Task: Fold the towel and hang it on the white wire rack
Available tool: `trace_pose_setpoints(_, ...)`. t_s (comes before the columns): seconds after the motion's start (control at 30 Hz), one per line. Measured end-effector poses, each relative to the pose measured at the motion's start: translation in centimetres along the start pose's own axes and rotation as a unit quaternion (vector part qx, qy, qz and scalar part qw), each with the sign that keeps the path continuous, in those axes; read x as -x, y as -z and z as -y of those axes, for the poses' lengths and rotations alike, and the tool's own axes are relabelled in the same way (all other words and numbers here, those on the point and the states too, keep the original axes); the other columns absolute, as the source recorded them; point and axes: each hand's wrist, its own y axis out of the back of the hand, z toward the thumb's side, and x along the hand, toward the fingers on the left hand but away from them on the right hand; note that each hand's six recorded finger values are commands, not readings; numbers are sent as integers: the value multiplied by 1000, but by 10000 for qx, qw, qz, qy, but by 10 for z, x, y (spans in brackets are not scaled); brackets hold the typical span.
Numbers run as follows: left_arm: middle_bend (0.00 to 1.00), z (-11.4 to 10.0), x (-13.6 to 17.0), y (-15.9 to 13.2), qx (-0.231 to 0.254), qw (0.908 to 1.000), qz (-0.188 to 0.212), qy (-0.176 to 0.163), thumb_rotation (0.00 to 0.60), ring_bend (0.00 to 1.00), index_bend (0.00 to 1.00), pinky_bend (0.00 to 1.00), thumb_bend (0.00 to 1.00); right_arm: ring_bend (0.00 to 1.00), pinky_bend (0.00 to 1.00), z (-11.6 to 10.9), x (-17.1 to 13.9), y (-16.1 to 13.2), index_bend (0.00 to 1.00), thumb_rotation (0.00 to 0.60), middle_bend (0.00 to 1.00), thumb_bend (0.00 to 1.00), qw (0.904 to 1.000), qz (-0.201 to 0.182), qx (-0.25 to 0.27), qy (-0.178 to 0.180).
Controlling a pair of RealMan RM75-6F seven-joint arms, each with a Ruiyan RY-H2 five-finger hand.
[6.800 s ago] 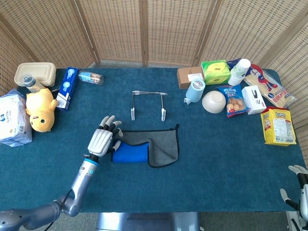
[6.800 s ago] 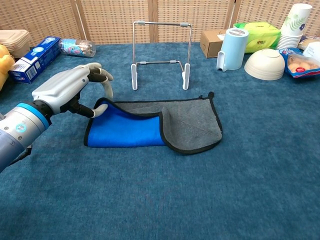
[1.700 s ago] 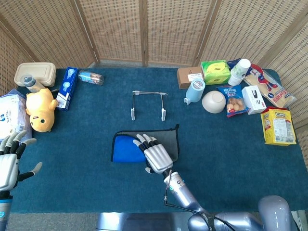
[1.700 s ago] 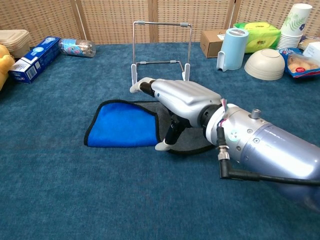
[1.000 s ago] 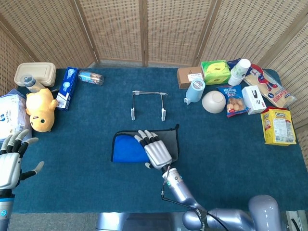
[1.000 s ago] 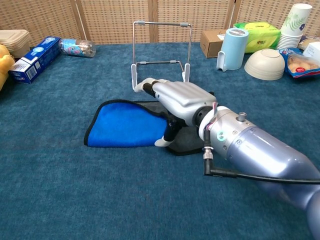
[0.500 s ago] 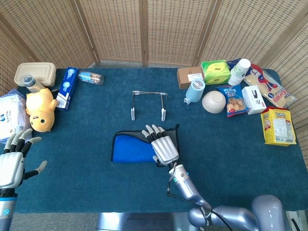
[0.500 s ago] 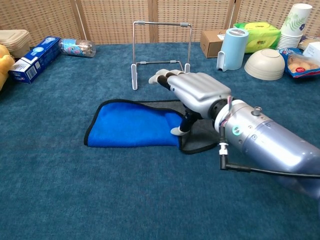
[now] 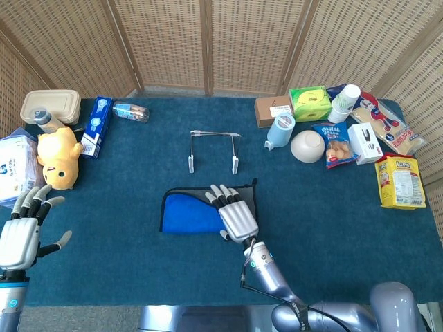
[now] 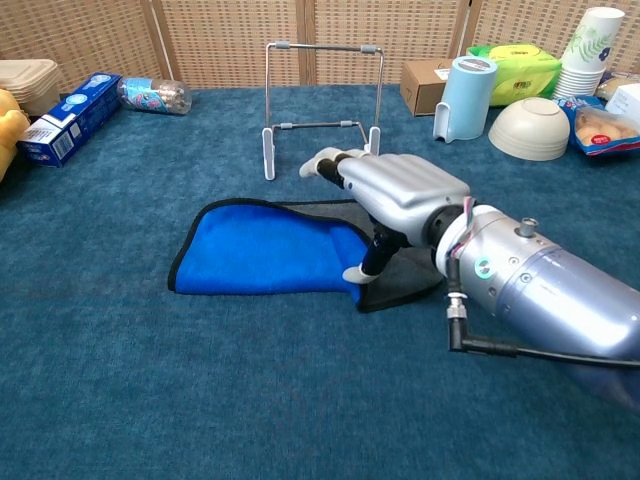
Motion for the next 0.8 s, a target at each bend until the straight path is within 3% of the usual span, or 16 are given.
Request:
trace_pose_setpoints(0.5, 96, 1, -1, -2, 23, 10000, 39, 11, 600, 0, 254, 0, 331, 51, 156, 10, 0, 0, 0, 600, 69, 172, 9991, 360, -40, -209)
trace_pose_setpoints(0.8, 95, 3, -1, -2, 53, 10000, 44, 38, 600, 0, 254, 0, 331, 47, 156, -8, -1, 5, 0, 600, 69, 172, 9996, 252, -127, -88)
